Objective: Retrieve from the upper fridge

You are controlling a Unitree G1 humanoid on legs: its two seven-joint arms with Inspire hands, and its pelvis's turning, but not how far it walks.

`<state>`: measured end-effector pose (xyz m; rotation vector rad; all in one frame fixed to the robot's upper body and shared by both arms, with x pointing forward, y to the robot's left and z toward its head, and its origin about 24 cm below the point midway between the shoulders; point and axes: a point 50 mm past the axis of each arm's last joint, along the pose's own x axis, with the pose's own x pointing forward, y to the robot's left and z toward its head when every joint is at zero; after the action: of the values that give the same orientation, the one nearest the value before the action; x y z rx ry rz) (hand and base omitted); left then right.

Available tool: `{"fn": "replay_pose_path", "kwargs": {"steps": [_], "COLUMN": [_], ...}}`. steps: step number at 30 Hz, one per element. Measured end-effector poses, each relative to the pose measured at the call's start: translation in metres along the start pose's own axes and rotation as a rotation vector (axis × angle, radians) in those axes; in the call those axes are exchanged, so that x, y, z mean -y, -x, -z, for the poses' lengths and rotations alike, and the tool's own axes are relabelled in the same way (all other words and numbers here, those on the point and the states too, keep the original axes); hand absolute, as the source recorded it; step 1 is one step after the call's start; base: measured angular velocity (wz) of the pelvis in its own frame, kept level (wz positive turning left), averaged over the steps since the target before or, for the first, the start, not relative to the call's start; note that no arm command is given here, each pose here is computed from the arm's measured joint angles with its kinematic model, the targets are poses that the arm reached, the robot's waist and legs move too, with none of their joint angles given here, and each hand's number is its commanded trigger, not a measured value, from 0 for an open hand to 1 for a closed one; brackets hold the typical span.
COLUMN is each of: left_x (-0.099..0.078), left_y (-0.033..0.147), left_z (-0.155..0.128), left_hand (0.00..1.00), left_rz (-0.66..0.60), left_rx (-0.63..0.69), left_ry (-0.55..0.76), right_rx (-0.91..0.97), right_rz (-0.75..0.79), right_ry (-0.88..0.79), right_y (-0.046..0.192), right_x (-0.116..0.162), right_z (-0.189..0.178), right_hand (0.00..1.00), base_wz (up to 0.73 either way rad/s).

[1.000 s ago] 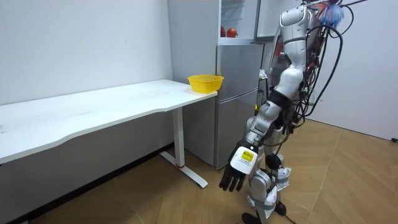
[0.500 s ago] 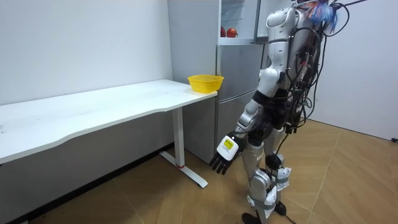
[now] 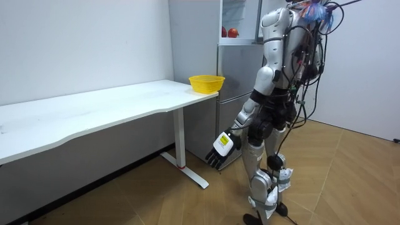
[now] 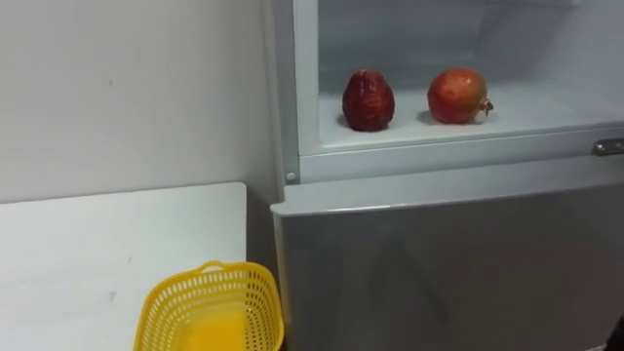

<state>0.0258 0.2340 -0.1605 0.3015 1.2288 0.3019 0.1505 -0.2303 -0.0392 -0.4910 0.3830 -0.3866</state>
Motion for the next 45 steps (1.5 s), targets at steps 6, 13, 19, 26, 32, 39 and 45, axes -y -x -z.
{"fn": "replay_pose_path", "kwargs": {"steps": [6,13,19,26,32,39,45], "left_x": [-0.004,-0.011,-0.007,-0.004,-0.002,-0.003,-0.004], "left_y": [0.003,0.004,0.004,0.002,0.0,0.0,-0.001], "left_z": [0.016,0.032,0.034,0.027,0.024,0.025,0.027], "left_hand": [0.0,0.0,0.0,0.0,0.0,0.0,0.0], "left_rz": [-0.01,-0.017,0.013,0.043,0.083,0.087,0.115], "left_rx": [-0.013,-0.067,-0.072,-0.059,-0.06,-0.078,-0.108], "left_ry": [-0.045,-0.112,-0.182,-0.202,-0.246,-0.299,-0.337], "right_rx": [0.438,0.707,0.887,0.968,1.03,1.099,1.009], "right_rz": [0.219,0.337,0.362,0.384,0.384,0.407,0.398], "right_ry": [-0.025,-0.137,-0.195,-0.277,-0.377,-0.338,-0.359], "right_y": [0.008,0.022,0.031,0.035,0.026,0.013,-0.01], "right_x": [0.026,0.035,0.041,0.046,0.054,0.066,0.072], "right_z": [-0.084,-0.132,-0.161,-0.175,-0.198,-0.218,-0.215], "right_hand": [0.0,0.0,0.0,0.0,0.0,0.0,0.0], "base_wz": [-0.12,0.01,0.02,0.0,0.02,0.14,0.08]}}
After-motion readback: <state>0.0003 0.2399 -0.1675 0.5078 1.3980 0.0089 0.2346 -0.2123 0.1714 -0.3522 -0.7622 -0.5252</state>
